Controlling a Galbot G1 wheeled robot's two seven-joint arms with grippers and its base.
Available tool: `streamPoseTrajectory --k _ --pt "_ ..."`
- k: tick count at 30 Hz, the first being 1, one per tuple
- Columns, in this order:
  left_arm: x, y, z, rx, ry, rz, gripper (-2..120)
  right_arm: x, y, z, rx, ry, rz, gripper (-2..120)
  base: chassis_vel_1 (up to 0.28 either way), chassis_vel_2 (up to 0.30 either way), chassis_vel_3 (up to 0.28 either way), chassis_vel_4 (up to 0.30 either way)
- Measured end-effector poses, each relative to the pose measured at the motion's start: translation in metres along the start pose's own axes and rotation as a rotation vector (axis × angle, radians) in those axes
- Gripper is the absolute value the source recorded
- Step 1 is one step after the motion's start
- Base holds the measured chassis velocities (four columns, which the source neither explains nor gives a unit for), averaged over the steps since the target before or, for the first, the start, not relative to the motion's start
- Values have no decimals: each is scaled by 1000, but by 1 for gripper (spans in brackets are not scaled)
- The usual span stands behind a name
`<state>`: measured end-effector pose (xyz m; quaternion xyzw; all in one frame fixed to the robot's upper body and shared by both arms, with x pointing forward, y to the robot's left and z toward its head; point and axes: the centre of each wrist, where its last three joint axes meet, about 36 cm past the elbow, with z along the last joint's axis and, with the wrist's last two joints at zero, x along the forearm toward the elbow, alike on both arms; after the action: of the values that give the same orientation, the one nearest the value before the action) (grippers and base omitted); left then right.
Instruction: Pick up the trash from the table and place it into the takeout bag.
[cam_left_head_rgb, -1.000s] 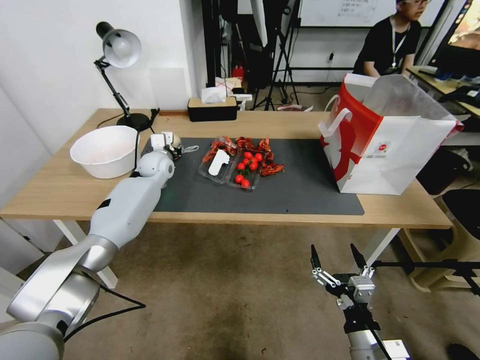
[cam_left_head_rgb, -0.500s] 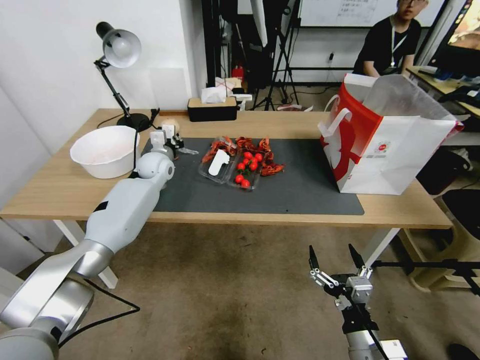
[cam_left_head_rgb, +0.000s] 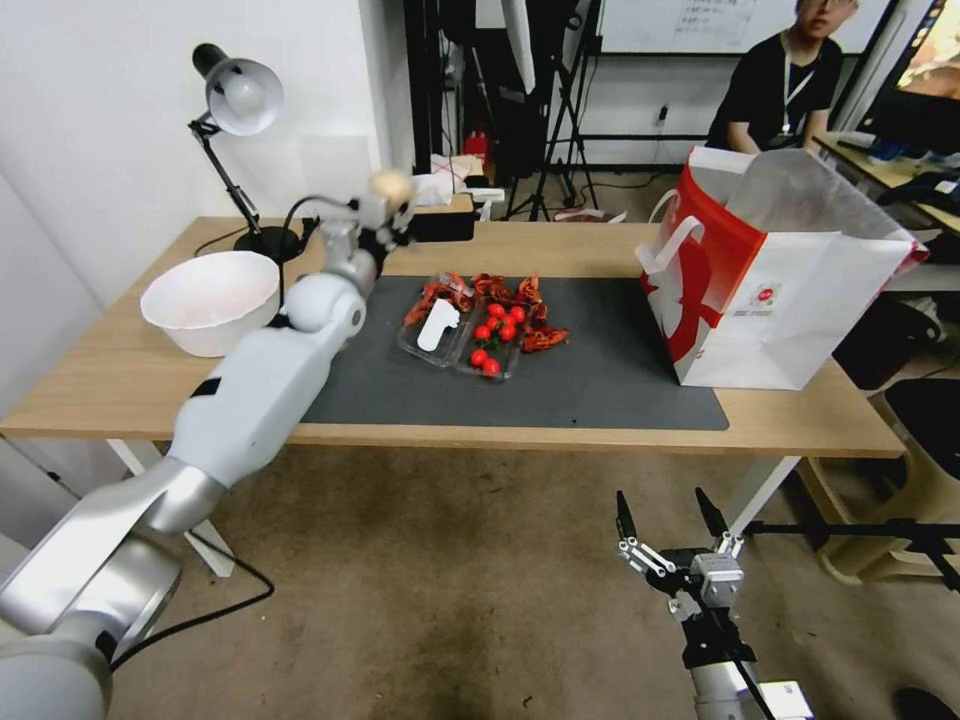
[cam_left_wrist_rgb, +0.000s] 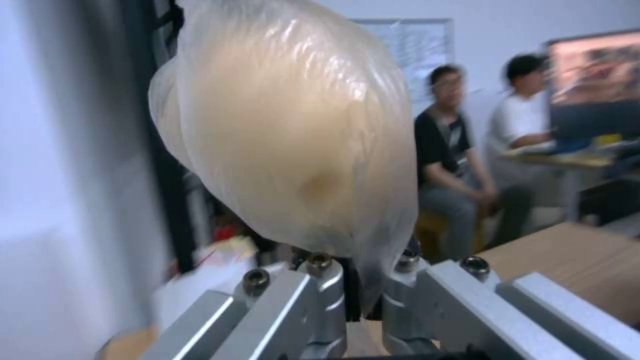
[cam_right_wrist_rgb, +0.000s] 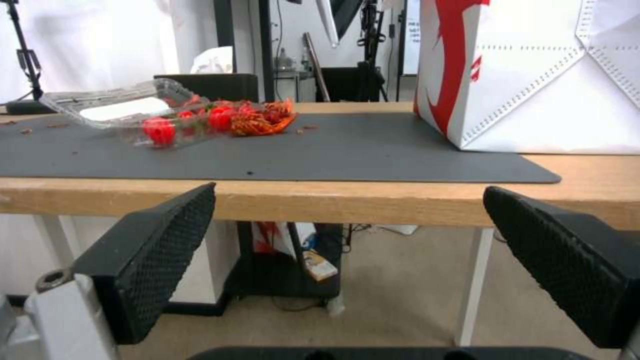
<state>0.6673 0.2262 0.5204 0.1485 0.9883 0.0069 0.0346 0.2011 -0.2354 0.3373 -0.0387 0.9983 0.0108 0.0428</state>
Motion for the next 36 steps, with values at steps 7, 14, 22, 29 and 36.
streamPoseTrajectory --k 7,14,22,29,36 --pt "-39 -61 -67 -32 -152 303 0 0 1 -3 -2 -8 2 100 0 0 0 0" --pt "-75 -159 -117 -133 -200 619 0 -4 2 -5 -6 -23 6 100 0 0 0 0" --pt "-103 -230 -136 -261 -201 707 0 -2 2 -1 -7 -18 13 100 0 0 0 0" --pt "-117 -265 -144 -387 -199 736 0 0 0 3 -8 -15 18 100 0 0 0 0" --pt "-111 -280 -144 -465 -202 782 0 0 -1 8 -8 -9 18 100 0 0 0 0"
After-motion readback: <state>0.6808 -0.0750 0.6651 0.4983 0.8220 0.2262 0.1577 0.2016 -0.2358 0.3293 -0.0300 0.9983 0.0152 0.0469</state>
